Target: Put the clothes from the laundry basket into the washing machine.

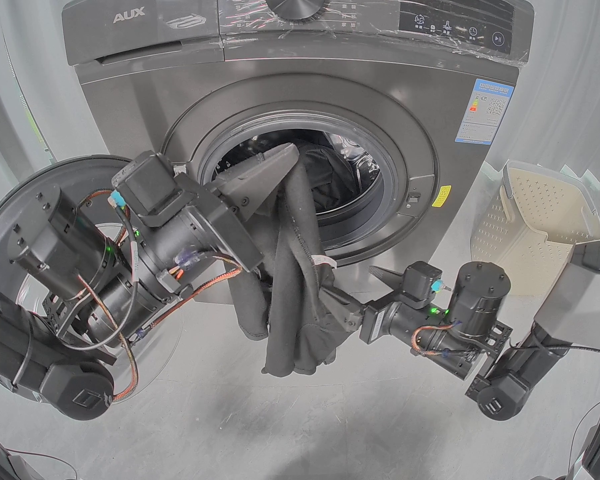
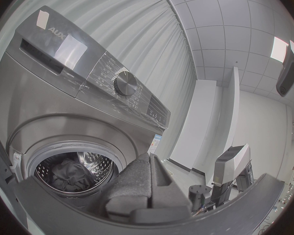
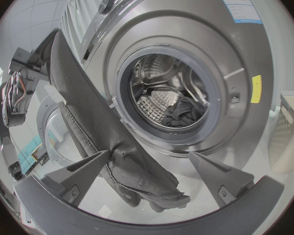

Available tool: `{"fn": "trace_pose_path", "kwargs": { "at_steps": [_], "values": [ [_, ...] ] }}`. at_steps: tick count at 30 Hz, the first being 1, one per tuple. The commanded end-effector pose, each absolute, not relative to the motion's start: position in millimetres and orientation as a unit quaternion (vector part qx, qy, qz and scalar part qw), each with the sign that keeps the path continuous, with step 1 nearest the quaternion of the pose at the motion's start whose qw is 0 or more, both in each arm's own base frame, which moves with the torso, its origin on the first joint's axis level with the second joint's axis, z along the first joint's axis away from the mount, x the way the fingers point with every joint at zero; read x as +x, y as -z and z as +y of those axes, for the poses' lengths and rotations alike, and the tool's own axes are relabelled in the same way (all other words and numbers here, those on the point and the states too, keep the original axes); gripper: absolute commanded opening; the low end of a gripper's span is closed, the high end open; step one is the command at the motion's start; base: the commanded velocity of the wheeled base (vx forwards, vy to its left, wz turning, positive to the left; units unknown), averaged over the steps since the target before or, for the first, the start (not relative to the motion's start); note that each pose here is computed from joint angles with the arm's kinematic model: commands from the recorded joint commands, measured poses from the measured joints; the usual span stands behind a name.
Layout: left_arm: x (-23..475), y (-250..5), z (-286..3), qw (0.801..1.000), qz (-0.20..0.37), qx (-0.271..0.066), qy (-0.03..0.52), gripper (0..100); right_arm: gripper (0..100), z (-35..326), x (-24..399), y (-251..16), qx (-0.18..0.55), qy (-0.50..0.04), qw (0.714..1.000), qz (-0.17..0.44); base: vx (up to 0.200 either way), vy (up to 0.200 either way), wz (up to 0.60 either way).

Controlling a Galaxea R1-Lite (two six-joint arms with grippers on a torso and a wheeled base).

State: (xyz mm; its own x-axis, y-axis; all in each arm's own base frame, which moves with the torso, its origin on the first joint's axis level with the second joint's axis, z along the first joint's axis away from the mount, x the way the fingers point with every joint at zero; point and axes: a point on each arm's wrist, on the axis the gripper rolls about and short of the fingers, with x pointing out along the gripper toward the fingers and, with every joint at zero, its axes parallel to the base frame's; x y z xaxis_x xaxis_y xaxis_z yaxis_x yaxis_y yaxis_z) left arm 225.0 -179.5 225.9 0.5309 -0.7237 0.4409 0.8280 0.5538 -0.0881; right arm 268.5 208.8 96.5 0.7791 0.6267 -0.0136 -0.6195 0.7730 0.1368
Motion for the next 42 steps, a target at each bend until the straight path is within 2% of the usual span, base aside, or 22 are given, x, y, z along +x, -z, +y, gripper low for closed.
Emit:
{"fn": "trace_pose_path", "kwargs": {
  "at_steps": [1, 7, 13, 20, 29, 34, 35, 39, 42],
  "values": [
    [224, -227, -179, 0.862, -0.182, -0.146, 0.450, 0, 100, 234, 270, -80, 0.055, -0.364, 0.929, 0.039, 0.000, 0.000, 0.00],
    [221, -231, -177, 0.860, -0.188, -0.147, 0.451, 0, 100, 261, 275, -72, 0.058, -0.390, 0.918, 0.027, 0.000, 0.000, 0.00],
    [216, -234, -178, 0.856, -0.192, -0.149, 0.456, 0, 100, 275, 289, -60, 0.057, -0.391, 0.919, 0.021, 0.000, 0.000, 0.00],
    [216, -235, -178, 0.855, -0.195, -0.149, 0.456, 0, 100, 283, 304, -47, 0.052, -0.385, 0.921, 0.013, 0.000, 0.000, 0.00],
    [211, -241, -175, 0.851, -0.204, -0.151, 0.459, 0, 100, 282, 328, -45, 0.057, -0.369, 0.928, -0.010, 0.000, 0.000, 0.00],
    [211, -241, -174, 0.852, -0.204, -0.151, 0.458, 0, 100, 285, 328, -43, 0.057, -0.368, 0.928, -0.011, 0.000, 0.000, 0.00],
    [211, -241, -174, 0.852, -0.203, -0.152, 0.459, 0, 0, 285, 328, -43, 0.057, -0.367, 0.928, -0.011, 0.000, 0.000, 0.00],
    [216, -237, -172, 0.859, -0.196, -0.149, 0.449, 0, 0, 280, 328, -56, 0.063, -0.360, 0.931, -0.026, 0.000, 0.000, 0.00],
    [222, -226, -165, 0.871, -0.174, -0.141, 0.437, 0, 0, 263, 328, -74, 0.068, -0.332, 0.940, -0.035, 0.000, 0.000, 0.00]
  ]
}}
